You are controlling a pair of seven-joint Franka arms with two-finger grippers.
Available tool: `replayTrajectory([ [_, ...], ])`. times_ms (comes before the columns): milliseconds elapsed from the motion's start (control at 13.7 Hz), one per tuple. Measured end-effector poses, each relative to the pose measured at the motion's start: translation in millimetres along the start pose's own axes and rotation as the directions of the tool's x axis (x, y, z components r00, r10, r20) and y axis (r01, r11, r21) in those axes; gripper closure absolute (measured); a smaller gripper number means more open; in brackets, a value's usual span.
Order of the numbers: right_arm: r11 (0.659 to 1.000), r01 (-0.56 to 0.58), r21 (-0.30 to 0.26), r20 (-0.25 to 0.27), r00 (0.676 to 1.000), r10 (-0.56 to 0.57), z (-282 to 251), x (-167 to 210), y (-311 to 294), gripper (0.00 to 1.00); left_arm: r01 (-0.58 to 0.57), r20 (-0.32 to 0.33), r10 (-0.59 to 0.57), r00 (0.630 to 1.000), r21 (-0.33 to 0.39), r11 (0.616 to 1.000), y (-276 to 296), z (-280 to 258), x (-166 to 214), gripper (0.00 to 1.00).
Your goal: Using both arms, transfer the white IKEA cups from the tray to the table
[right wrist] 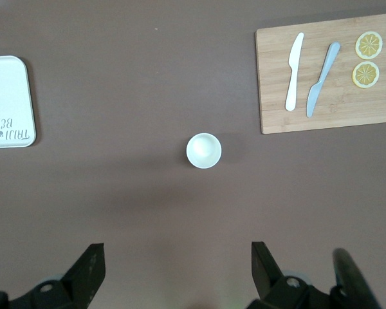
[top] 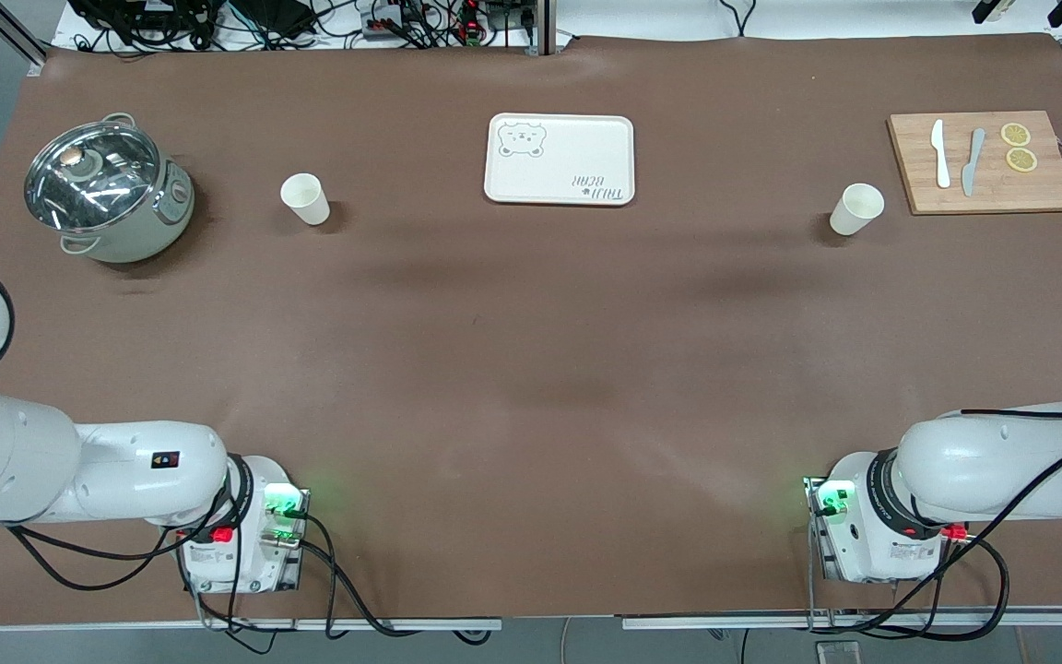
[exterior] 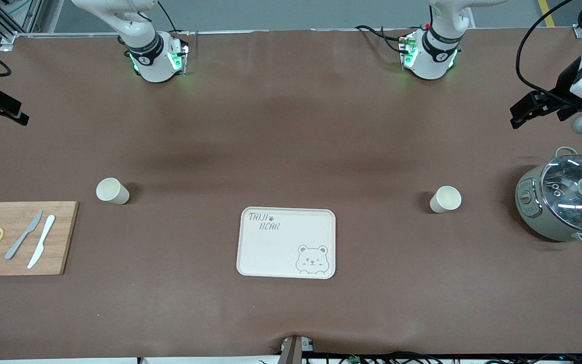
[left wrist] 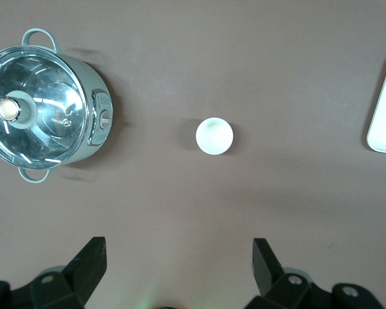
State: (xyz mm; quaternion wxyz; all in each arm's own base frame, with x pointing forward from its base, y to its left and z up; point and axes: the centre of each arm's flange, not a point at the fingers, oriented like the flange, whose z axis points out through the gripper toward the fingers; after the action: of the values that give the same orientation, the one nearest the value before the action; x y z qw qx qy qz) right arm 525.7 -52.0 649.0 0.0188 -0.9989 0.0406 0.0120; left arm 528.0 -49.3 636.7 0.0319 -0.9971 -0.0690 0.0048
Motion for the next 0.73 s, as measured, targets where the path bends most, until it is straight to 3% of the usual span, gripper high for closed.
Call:
replayTrajectory([
  [730,0.999,0.046,-0.002,-0.008,0.999,-0.046,-0.5,0.9,-0.2,0.00,0.000,0.006,0.000,1.000,0.000,1.000,0.0,3.7,3.1,0.00],
])
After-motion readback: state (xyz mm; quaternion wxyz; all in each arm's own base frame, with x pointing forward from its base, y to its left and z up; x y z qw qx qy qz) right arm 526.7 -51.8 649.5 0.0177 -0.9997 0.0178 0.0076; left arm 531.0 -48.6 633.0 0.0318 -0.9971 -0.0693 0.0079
